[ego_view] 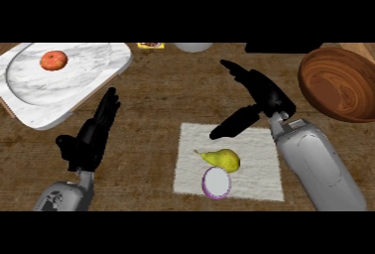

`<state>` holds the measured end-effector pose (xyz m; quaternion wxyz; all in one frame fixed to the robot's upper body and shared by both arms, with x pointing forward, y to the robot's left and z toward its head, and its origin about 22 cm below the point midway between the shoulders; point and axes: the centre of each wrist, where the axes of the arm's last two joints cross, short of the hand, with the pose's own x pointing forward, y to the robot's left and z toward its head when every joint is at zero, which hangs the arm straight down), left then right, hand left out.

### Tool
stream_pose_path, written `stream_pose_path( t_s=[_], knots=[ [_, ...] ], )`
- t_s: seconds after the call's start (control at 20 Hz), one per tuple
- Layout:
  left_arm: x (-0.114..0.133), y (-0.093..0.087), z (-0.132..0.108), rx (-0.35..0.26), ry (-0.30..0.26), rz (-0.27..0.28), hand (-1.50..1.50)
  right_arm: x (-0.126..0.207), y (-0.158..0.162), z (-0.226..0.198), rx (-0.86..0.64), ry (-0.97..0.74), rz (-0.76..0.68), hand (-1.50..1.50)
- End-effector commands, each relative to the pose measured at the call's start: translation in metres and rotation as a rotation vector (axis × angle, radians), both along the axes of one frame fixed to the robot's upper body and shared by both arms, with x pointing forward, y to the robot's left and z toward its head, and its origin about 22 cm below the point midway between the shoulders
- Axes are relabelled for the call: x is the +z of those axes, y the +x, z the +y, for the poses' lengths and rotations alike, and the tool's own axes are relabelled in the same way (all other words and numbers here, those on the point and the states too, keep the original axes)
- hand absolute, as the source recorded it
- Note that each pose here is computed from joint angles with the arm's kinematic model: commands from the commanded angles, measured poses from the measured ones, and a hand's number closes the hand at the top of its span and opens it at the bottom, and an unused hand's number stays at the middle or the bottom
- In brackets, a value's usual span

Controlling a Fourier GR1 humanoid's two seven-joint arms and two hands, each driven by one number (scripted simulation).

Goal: Pick the pear from the placemat and place it in the bowl

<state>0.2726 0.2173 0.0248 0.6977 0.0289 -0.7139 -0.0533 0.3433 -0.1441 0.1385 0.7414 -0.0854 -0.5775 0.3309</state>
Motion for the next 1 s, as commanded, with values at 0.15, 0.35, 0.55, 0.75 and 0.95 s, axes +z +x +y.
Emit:
stream_pose_path(
  t_s=[0.15,0.35,0.55,0.75,0.95],
  knots=[
    [0.012,-0.002,-0.019,0.002,-0.008,-0.009,0.0,-0.017,0.006,0.027,0.066,-0.148,0.226,-1.5],
    [0.001,-0.005,-0.006,0.002,0.002,0.005,0.0,-0.023,0.008,0.021,0.091,-0.172,0.276,-1.5],
    [0.004,0.0,-0.023,0.001,-0.017,0.011,0.0,-0.03,0.009,-0.008,0.086,-0.127,0.277,-1.5],
    [-0.001,-0.01,-0.014,-0.003,-0.004,0.008,0.0,-0.036,0.02,-0.041,0.088,-0.097,0.266,-1.5],
    [0.02,-0.003,0.015,0.022,0.018,-0.004,0.0,-0.05,-0.001,-0.03,0.078,-0.019,0.273,-1.5]
  ],
)
